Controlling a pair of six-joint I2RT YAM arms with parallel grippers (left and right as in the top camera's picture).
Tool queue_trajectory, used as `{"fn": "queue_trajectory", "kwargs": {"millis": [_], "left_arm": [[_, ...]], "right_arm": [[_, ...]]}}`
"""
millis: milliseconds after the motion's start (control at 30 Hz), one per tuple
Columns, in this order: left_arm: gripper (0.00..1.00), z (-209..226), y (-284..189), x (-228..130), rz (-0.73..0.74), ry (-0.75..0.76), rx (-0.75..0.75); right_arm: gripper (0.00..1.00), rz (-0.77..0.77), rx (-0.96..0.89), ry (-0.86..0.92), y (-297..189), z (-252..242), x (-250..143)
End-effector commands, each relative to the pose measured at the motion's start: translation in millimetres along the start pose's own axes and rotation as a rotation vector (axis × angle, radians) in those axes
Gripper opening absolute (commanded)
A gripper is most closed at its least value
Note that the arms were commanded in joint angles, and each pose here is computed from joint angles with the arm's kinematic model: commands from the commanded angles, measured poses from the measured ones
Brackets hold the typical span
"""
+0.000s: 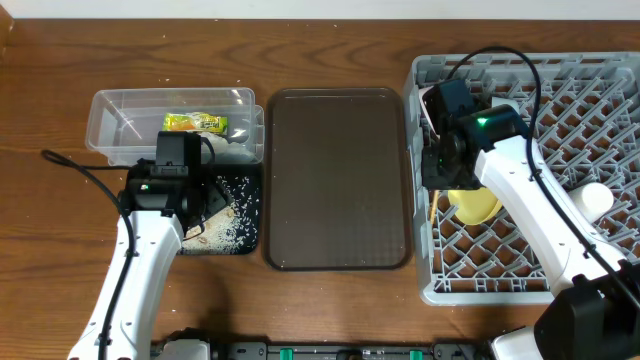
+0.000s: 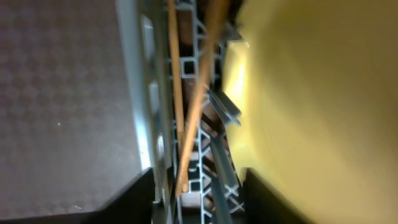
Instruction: Sort waste into correct bins and load items into the dishwasher rack
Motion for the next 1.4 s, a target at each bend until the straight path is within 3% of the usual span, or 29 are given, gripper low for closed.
{"fn": "queue_trajectory", "kwargs": {"millis": [0,33,133,233,600,1033,1333,1367], "left_arm": [[0.85,-1.8,-3.6,4.1,-0.017,0.079,-0.014],[0.86,-6.0,-5.6,5.2,-0.016,0.110,-0.039],[0.86,-19.9,-12.2,8.1,-0.012,0.221,-0.129],[0.87,-26.6,-17.7,7.2,0.000,0.323,-0.179],[0.87,-4.8,-20.9,-19.3,0.138,0.344,-0.106],[0.87,5.1,-66.9,-17.6,-0.083,0.346,-0.211],[0.87,24.9,-96.1,-35.0,-0.302,0.327,-0.334],[0.96,27.1,-97.5,-37.1,-0.316,0.325,-0.341]], "right_arm": [[0.60,-0.017,0.039,0.005,1.1,3.7,5.2],[0.71,-0.038,0.066,0.008,0.1,6.4,9.8],[0.90,-0.113,0.159,-0.021,-5.2,12.7,25.7],[0.99,-0.183,0.273,-0.099,-15.8,17.9,38.9],[0.99,-0.211,0.232,-0.033,-47.2,-20.5,25.9],[0.97,-0.176,0.196,0.005,-57.1,-21.0,3.9],[0.99,-0.383,0.191,0.001,-73.4,-29.5,-35.3],[0.99,-0.414,0.189,0.017,-74.5,-32.8,-42.4]]}}
Point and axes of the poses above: each gripper's point midway between its finger pads, its own y axis out along the fingers, its own z axis along the line the jaws close on, x = y × z, the point moved 5 cm from there along -y, back along the fingers, and after that the axes turned 4 degrees about -y, right-handed, at the moved point
